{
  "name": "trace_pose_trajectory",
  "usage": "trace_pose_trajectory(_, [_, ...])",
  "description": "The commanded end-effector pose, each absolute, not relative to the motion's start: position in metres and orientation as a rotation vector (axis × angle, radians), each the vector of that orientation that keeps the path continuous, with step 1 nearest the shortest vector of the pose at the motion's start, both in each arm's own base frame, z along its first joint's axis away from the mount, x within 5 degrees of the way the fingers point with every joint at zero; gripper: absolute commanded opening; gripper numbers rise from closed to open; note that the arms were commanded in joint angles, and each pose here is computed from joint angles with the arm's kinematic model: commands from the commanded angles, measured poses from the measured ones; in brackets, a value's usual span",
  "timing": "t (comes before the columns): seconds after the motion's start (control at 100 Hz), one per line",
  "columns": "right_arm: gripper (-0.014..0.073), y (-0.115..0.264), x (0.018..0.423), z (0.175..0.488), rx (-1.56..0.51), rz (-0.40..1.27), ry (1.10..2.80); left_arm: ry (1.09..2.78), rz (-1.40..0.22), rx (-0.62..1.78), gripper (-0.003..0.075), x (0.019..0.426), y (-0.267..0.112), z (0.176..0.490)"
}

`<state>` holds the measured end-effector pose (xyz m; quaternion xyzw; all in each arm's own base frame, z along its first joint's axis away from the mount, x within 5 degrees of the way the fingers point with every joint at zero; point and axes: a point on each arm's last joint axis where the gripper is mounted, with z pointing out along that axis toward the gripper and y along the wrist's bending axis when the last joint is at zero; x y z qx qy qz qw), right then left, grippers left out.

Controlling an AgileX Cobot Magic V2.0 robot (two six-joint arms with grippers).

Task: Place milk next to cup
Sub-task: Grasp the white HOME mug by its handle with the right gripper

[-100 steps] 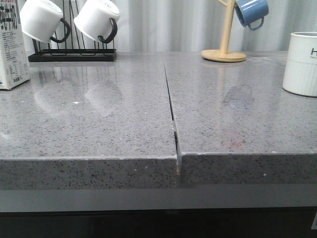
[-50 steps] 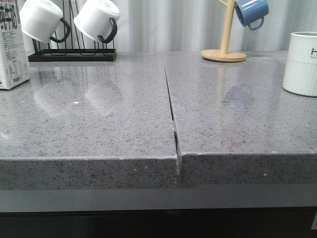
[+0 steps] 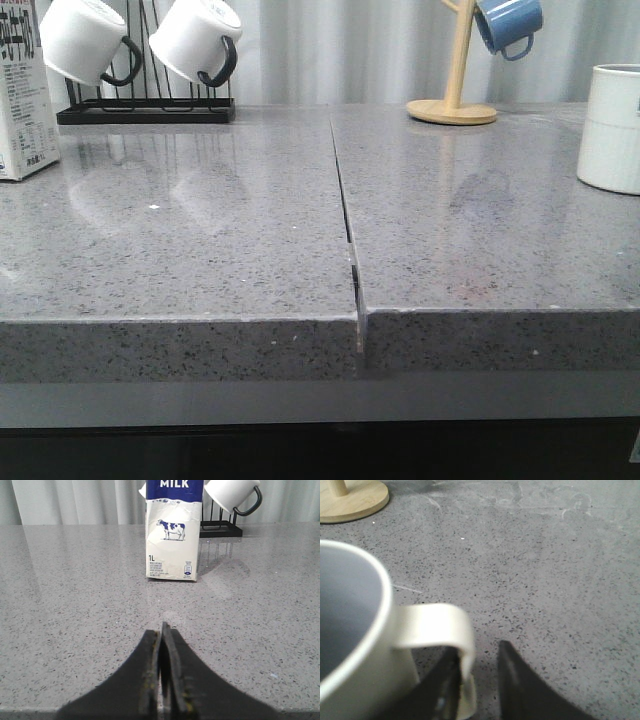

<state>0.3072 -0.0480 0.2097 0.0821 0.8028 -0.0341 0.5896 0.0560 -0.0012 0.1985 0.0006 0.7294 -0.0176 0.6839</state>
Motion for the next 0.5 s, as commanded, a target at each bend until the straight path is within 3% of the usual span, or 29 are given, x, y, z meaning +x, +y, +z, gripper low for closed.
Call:
trace_pose_trajectory(0.0, [0.0031,-0.049,0.313,0.234,0.178,-0.086,1.723,1.559,-0.054,0.0,-0.0021,0.055,-0.002,0.194])
trace_pose_trajectory(0.09, [-0.0075,-0.049,0.313,0.234,0.178,-0.086,1.721,1.559,-0.054,0.0,-0.0021,0.055,-0.002,0.194])
trace_pose_trajectory(0.49, [-0.0067,-0.016,0.301,0.269,0.052,-0.02,1.663,1.559,-0.054,0.0,-0.0021,0.055,-0.002,0.194])
